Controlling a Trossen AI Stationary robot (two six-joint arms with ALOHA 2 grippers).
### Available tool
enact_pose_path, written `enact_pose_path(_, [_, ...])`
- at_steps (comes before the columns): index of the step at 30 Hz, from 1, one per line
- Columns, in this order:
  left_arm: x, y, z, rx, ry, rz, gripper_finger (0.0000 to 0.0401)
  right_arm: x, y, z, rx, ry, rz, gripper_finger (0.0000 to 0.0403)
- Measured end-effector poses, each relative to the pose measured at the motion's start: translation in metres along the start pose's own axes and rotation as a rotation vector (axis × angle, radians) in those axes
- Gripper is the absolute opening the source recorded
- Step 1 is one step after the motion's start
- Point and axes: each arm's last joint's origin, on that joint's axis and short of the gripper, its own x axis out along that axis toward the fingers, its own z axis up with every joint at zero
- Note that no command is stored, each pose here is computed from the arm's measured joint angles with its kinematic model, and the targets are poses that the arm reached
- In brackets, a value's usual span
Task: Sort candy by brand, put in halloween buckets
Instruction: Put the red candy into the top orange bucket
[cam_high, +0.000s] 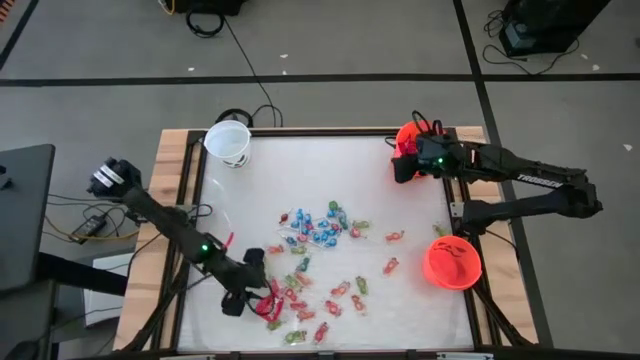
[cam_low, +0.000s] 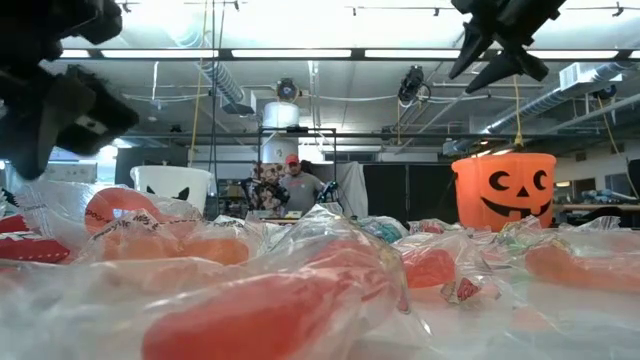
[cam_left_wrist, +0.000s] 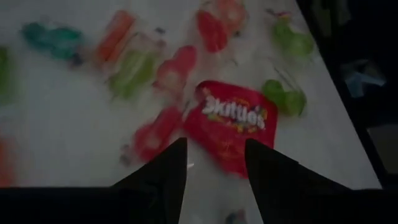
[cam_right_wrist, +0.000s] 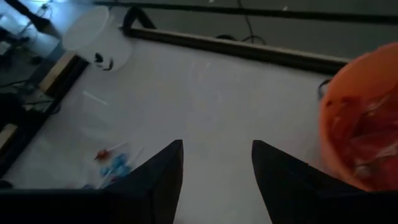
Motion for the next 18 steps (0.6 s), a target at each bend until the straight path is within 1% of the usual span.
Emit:
enact_pose_path(2, [0.012,-0.001,-0.003,0.023,0.019,-0.015,0.0168,-0.001,0.003,-0.003,0.007,0.011,0.015,0.0201])
enact_pose_path(5, [0.028,-0.002,-0.008,0.024,0.054,-0.051,0.0167,-0.003,0.006,-0.007,0.016,0.023,0.035,0.0200])
enact_pose_path(8, [0.035,-0.003,-0.007,0.009,0.052,-0.106,0.0157,-0.004,0.008,-0.009,0.022,0.029,0.045,0.0200])
enact_pose_path(11, [0.035,-0.003,-0.008,-0.004,0.060,-0.100,0.0118,-0.003,0.010,-0.010,0.015,0.032,0.045,0.0196])
enact_pose_path(15, [0.035,0.003,-0.010,-0.044,0.072,-0.031,0.0026,-0.002,0.011,-0.011,0.003,0.034,0.047,0.0187])
enact_pose_path(16, [0.036,0.006,-0.011,-0.069,0.067,-0.013,0.0014,-0.002,0.012,-0.011,-0.006,0.035,0.046,0.0183])
enact_pose_path(18, [0.037,0.013,-0.015,-0.125,0.064,0.016,0.0010,-0.001,0.012,-0.011,-0.020,0.036,0.046,0.0176])
